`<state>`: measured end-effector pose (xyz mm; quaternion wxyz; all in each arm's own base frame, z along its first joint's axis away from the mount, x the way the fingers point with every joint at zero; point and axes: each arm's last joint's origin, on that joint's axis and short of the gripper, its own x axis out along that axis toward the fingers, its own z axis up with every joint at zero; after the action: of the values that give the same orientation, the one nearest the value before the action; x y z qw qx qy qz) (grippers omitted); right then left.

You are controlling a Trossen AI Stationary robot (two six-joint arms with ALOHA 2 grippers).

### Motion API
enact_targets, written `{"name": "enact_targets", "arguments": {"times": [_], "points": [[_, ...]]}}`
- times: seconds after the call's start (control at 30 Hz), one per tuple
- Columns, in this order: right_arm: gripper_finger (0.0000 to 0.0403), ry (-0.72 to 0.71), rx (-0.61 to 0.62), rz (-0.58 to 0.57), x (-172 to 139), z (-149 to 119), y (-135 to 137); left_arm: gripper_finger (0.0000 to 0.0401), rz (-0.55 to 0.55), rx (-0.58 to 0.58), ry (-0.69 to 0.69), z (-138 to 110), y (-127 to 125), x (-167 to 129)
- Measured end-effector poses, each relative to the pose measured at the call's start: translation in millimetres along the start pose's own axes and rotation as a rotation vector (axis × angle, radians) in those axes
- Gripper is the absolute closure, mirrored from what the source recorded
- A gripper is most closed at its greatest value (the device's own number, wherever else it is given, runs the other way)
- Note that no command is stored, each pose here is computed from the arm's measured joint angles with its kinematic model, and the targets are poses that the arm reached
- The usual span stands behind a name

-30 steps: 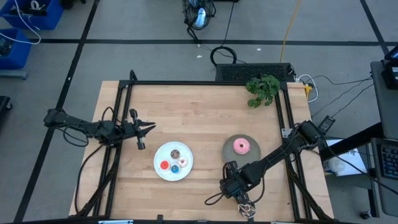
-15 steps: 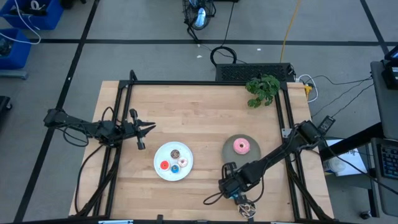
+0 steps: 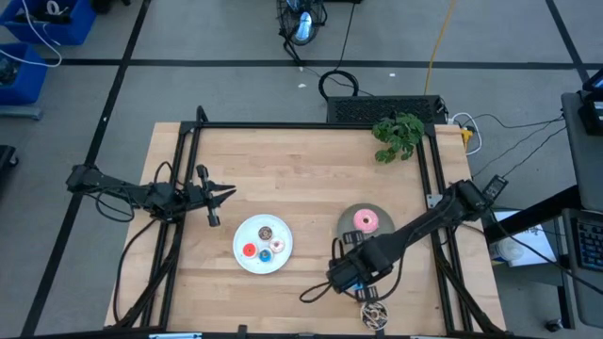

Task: Pick & Place donuts
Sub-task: Put the big blue donut on the gray plate

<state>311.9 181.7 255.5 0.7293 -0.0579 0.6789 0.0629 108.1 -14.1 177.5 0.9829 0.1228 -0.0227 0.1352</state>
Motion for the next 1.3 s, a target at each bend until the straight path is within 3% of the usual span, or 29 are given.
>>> {"name": "enact_targets", "arguments": {"times": [0.2, 0.43, 0.67, 1.0, 1.3], "points": [[0.0391, -0.106, 0.087, 0.031, -47, -15, -9, 0.0352, 0.000, -0.008, 0.001, 0, 0, 0], [0.0392, -0.157, 0.262, -0.044, -77, -40, -21, 0.0352, -0.001, -0.002, 0.006, -1, 0, 0], [0.0393, -0.108, 0.290, -0.061, -76, -44, -21, 0.0352, -0.001, -0.021, 0.006, -1, 0, 0], [0.0392, -0.166, 0.288, -0.015, -76, -38, -17, 0.0352, -0.001, -0.024, 0.006, -1, 0, 0], [0.0390, -0.134, 0.350, 0.038, -76, -32, -34, 0.0352, -0.002, -0.023, 0.006, -1, 0, 0]]}}
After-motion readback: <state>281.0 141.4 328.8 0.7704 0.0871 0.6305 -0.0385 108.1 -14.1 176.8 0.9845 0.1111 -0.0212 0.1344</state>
